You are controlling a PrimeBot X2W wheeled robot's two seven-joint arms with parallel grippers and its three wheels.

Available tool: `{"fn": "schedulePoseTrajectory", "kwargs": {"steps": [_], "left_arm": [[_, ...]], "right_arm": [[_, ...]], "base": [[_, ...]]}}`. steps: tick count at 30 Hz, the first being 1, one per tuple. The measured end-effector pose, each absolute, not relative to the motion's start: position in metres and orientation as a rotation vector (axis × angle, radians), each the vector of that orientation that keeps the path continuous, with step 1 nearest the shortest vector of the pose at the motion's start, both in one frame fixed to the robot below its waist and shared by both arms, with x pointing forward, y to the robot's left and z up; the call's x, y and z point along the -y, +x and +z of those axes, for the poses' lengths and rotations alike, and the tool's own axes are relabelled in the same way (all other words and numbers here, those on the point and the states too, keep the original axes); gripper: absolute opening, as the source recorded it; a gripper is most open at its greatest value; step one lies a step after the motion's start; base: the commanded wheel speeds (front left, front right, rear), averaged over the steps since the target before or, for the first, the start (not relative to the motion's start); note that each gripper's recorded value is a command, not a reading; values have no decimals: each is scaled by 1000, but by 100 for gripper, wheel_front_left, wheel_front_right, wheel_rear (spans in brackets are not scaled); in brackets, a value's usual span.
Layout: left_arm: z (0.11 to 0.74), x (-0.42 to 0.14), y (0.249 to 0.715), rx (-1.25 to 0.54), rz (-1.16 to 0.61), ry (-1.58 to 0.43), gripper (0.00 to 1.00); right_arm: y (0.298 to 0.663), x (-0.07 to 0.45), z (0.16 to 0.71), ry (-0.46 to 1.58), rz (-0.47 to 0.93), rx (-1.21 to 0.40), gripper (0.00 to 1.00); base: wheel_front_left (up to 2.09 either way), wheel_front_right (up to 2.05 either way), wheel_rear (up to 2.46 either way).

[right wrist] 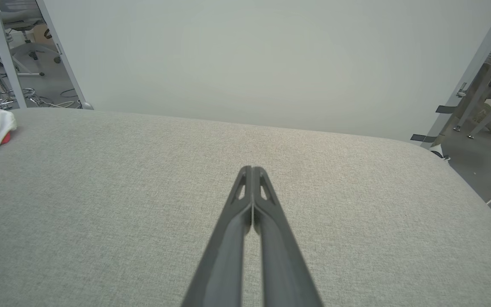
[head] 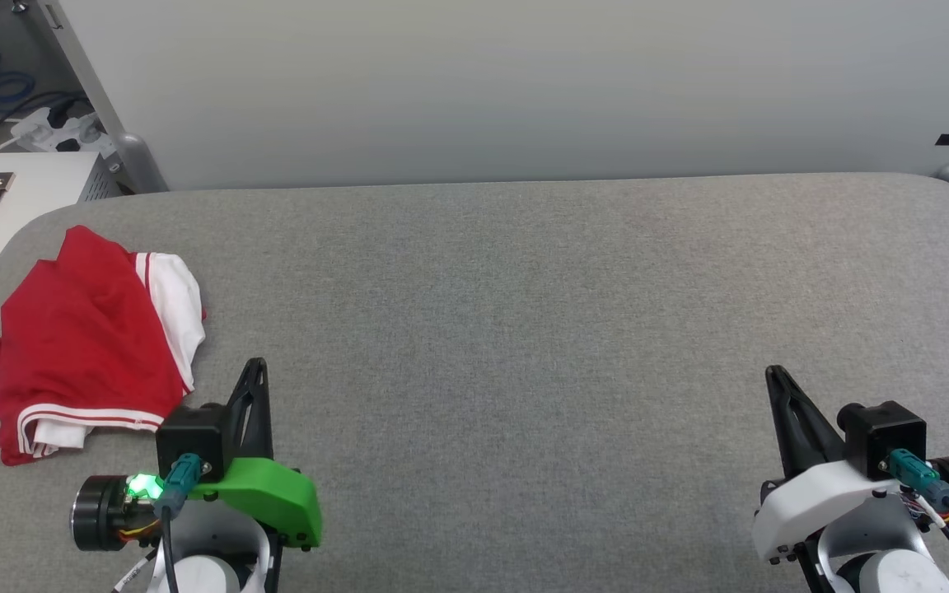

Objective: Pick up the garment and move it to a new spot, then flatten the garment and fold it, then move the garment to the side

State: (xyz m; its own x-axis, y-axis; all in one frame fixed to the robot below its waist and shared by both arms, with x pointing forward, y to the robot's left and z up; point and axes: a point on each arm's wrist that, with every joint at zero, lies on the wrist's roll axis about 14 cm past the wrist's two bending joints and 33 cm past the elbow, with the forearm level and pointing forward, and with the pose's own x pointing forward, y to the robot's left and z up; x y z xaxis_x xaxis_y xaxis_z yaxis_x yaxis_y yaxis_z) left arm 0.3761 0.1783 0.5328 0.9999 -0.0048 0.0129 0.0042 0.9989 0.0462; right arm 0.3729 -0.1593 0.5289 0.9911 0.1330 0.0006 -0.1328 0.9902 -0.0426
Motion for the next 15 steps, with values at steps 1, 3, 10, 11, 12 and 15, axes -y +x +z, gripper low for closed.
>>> {"fn": "schedulePoseTrajectory", "kwargs": {"steps": [1, 3, 10, 11, 12, 15], "left_arm": [[533, -178, 376, 13, -5, 46, 0], [533, -178, 376, 13, -5, 46, 0], [533, -178, 376, 13, -5, 46, 0], [533, -178, 376, 13, -5, 46, 0], [533, -178, 376, 13, -5, 46, 0], [533, -178, 376, 13, -5, 46, 0]], "right_arm": [[373, 159, 529, -43, 133, 4, 0], [373, 159, 529, -43, 133, 3, 0], [373, 159, 529, -43, 133, 3, 0], [373, 159, 529, -43, 133, 3, 0], [373, 159, 529, -43, 133, 3, 0], [373, 159, 529, -43, 133, 4, 0]], "base": [[0, 0, 0], [0, 0, 0], [0, 0, 0], [0, 0, 0], [0, 0, 0], [0, 0, 0]]}}
